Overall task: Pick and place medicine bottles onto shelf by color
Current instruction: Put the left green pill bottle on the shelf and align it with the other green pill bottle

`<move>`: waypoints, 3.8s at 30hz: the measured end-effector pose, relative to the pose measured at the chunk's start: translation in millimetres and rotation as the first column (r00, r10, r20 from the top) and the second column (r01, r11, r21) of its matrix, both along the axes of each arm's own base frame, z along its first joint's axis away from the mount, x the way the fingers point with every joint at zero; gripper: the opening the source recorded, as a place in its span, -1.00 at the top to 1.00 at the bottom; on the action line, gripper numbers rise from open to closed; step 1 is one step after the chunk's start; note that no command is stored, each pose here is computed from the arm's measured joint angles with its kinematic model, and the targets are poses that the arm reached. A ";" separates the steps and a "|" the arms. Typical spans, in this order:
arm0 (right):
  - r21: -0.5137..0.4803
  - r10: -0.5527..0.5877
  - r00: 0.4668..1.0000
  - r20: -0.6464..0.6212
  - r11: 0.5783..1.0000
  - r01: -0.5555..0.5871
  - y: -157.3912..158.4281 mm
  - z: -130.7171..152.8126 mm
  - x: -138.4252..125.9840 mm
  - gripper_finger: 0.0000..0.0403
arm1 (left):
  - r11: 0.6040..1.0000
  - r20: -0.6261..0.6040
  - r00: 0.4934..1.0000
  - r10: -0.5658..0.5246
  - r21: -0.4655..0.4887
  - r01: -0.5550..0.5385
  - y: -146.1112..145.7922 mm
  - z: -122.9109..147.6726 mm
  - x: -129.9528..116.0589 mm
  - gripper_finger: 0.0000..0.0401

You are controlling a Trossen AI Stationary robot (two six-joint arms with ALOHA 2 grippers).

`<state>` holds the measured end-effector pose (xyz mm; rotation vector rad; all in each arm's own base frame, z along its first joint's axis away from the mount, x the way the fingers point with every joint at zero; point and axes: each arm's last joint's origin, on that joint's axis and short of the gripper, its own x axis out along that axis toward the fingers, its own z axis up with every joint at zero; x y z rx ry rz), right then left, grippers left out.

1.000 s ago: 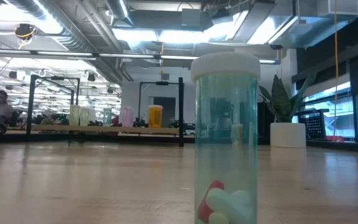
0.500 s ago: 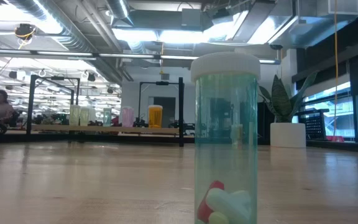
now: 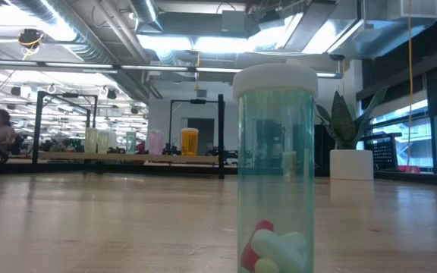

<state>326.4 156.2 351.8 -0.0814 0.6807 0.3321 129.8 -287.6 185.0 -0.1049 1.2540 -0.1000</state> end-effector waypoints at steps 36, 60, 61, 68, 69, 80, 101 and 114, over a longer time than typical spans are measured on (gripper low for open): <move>-0.036 -0.180 0.983 0.034 0.983 0.181 -18.4 1.3 7.4 -0.15 | 0.897 0.076 0.894 0.441 -0.059 -0.437 145.6 105.4 35.9 0.45; -0.021 -0.255 0.959 0.121 0.965 0.260 -141.5 76.1 17.4 -0.15 | 0.697 0.203 0.706 0.678 0.126 -0.706 293.1 132.2 44.1 0.45; -0.022 -0.265 0.956 0.122 0.963 0.270 -147.2 76.0 17.7 -0.15 | 0.693 0.203 0.705 0.679 0.139 -0.708 298.1 132.2 43.9 0.45; -0.032 -0.340 0.931 0.131 0.937 0.347 -181.8 75.2 18.5 -0.15 | 0.655 0.234 0.690 0.685 0.215 -0.724 336.5 141.2 41.8 0.45; -0.030 -0.347 0.929 0.130 0.935 0.354 -185.9 75.2 18.2 -0.15 | 0.650 0.245 0.687 0.684 0.223 -0.726 342.3 143.5 42.1 0.45; -0.044 -0.365 0.922 0.129 0.927 0.373 -213.2 71.2 19.4 -0.15 | 0.635 0.228 0.685 0.692 0.261 -0.728 397.5 138.4 53.6 0.45; -0.155 -0.254 0.964 0.084 0.952 0.264 -227.2 43.4 42.6 -0.15 | 0.573 0.035 0.607 0.794 0.291 -0.766 454.3 78.6 87.7 0.45; -0.156 -0.257 0.963 0.082 0.951 0.267 -227.3 43.3 42.5 -0.15 | 0.532 0.047 0.565 0.824 0.282 -0.799 444.7 61.1 70.6 0.45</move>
